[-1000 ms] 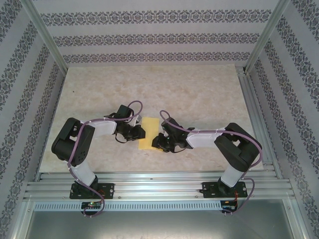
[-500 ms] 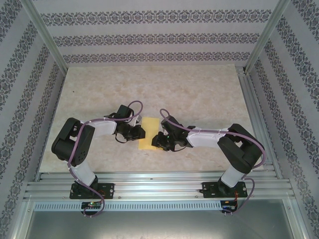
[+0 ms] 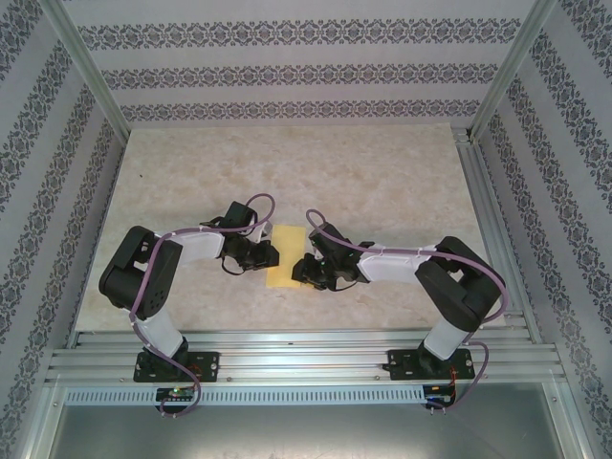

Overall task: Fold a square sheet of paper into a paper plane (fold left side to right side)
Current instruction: First fold in half a square sheet of paper at the center of the table.

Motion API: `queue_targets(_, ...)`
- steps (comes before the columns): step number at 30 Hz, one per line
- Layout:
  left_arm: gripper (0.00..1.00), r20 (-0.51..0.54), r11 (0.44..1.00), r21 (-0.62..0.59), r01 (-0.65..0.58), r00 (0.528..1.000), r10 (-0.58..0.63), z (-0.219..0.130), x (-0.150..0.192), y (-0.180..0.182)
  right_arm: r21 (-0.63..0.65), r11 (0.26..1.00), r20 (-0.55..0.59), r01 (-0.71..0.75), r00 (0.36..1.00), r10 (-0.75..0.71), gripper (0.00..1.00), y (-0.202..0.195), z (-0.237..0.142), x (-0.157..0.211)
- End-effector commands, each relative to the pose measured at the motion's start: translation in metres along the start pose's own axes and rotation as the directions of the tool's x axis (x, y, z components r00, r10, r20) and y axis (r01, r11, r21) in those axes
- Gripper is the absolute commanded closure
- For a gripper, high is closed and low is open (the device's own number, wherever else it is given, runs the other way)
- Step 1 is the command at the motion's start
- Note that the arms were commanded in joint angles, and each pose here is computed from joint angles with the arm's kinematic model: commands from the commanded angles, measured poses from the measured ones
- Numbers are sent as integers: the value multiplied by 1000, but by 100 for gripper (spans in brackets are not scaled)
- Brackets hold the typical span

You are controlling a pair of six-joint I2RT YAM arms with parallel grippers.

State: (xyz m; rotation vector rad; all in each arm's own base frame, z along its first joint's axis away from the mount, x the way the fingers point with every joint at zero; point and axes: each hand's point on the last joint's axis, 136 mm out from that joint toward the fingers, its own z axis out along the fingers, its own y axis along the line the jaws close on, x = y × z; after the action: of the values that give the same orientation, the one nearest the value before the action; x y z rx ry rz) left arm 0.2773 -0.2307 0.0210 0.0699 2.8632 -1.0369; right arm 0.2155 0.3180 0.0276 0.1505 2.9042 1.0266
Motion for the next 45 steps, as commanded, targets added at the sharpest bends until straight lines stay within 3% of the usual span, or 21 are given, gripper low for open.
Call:
queue_targets(1, 82, -14, 1000, -19, -25, 1000, 24, 2, 6, 2, -15, 1000, -17, 5, 1000, -5, 69, 5, 6, 3)
queue_targets(18, 83, -15, 999, -26, -25, 1000, 25, 2, 5, 3, -26, 999, 0, 20, 1000, -20, 77, 14, -2, 0)
queue_targets(36, 82, -15, 999, -24, -27, 1000, 26, 2, 6, 3, -14, 999, -2, 37, 999, -38, 78, 18, -5, -3)
queue_targets(45, 82, 4, 999, -19, -42, 999, 42, -4, 1, -3, -20, 999, 1, 40, 999, -40, 86, 23, -7, -6)
